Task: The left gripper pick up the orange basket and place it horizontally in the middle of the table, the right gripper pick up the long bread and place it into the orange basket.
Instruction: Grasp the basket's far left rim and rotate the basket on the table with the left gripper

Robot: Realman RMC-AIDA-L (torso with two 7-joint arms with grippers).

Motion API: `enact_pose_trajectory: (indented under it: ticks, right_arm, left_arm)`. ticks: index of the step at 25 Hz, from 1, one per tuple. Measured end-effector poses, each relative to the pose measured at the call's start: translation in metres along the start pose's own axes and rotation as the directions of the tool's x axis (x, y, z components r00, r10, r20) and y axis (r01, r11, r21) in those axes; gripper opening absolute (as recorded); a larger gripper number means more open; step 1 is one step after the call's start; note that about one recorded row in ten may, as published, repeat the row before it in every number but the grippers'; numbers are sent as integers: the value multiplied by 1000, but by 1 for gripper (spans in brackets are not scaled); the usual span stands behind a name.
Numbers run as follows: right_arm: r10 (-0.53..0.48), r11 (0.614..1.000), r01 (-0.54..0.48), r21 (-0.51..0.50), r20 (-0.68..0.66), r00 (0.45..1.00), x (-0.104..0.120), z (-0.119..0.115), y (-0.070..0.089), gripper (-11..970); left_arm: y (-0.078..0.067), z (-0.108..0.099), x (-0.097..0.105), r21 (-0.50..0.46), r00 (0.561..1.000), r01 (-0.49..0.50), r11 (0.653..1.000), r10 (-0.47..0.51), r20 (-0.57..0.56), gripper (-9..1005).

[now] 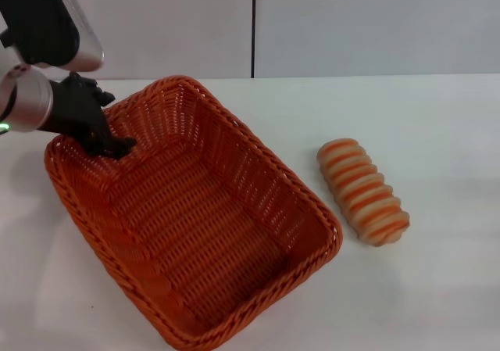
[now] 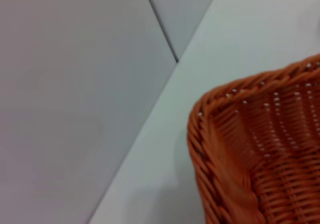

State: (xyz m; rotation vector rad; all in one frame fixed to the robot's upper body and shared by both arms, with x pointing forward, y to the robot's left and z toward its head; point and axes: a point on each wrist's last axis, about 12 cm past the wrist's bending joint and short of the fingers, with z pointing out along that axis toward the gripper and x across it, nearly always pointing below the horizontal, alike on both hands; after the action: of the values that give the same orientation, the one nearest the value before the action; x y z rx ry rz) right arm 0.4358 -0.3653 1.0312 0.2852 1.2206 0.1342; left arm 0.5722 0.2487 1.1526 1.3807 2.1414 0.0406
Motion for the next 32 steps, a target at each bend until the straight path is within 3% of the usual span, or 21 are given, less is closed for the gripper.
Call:
enact_pose_trajectory:
  ticks: [8, 20, 24, 32]
  right_arm:
    - [5, 1000, -5, 1, -5, 1000, 1, 1, 1, 651]
    - [4, 1000, -3, 11, -23, 1000, 3, 0, -1, 644]
    - [3, 1000, -2, 12, -26, 1000, 3, 0, -1, 641]
    - [-1, 1000, 1, 14, -23, 1000, 2, -1, -2, 637]
  left_arm:
    - [-7, 11, -3, 52, 999, -4, 999, 6, -35, 729]
    - [-8, 17, -10, 20, 998, -19, 1000, 20, -52, 703]
    - [-10, 19, -14, 17, 998, -26, 1000, 26, -48, 479]
    - [-10, 11, -22, 8, 999, 47, 999, -46, -20, 358]
